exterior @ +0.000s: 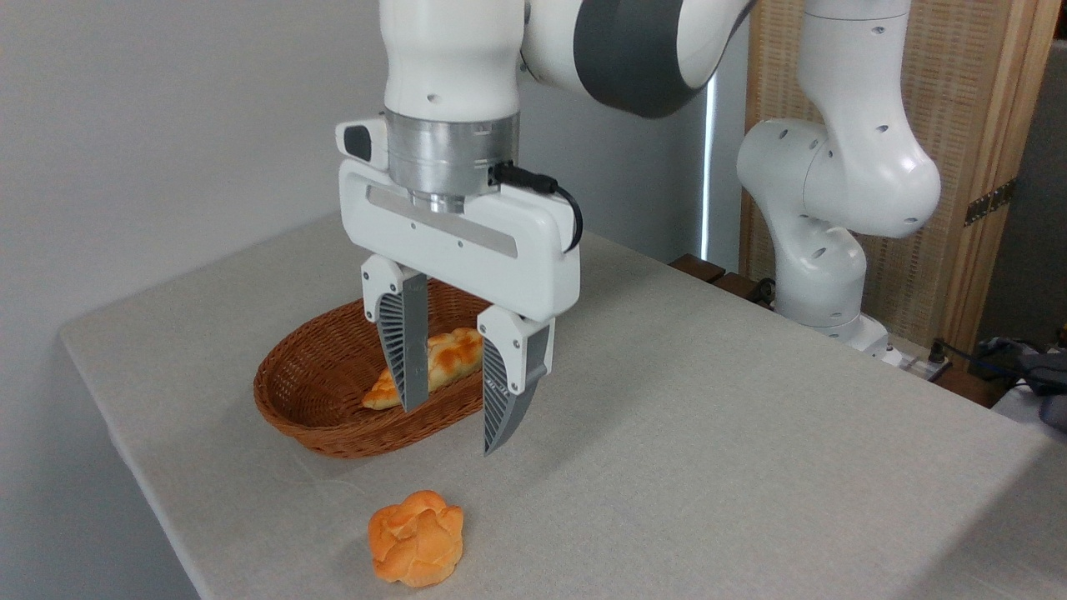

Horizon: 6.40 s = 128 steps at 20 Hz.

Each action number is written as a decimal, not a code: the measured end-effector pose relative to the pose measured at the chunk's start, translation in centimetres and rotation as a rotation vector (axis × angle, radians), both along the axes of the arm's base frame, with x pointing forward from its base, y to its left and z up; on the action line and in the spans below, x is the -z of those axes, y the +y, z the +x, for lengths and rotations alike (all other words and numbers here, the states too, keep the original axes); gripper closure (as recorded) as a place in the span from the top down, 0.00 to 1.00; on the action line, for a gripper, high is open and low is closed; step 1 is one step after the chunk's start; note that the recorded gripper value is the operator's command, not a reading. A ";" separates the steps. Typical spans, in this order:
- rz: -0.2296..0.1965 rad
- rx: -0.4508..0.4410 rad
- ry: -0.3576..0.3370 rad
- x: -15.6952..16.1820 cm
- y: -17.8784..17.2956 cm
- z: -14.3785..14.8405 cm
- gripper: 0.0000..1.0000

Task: Put bread into the basket
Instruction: 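Move the open gripper from above the basket down over the orange bun, then lower the gripper around the round orange bun and close on it, then lift the bun and carry it over the wicker basket, then open the gripper to release the bun beside the long roll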

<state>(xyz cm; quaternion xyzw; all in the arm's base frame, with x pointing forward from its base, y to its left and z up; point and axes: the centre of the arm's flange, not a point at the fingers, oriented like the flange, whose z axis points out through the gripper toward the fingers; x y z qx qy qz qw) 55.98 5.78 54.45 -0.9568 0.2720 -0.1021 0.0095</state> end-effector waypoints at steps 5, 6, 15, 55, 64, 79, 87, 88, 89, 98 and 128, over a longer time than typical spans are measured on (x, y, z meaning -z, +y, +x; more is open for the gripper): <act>0.004 0.006 -0.011 3.6 -0.7 -0.3 1.00; 0.005 0.008 -0.019 4.0 -0.9 -0.3 1.00; 0.018 0.002 -0.074 8.4 -1.0 0.3 1.00; -0.035 -0.007 -0.112 13.8 -3.8 2.8 0.47; -0.035 -0.006 -0.108 14.0 -3.9 2.8 0.43; -0.044 0.020 -0.074 12.6 -5.0 3.7 0.36; -0.063 0.074 -0.020 7.3 -7.3 3.0 0.36; -0.065 0.083 -0.019 6.1 -7.7 2.4 0.36; -0.067 0.092 -0.016 4.9 -8.0 1.8 0.36; -0.083 0.235 0.040 1.5 -18.9 -2.7 0.58; -0.078 0.300 0.058 6.1 -24.1 -2.1 1.00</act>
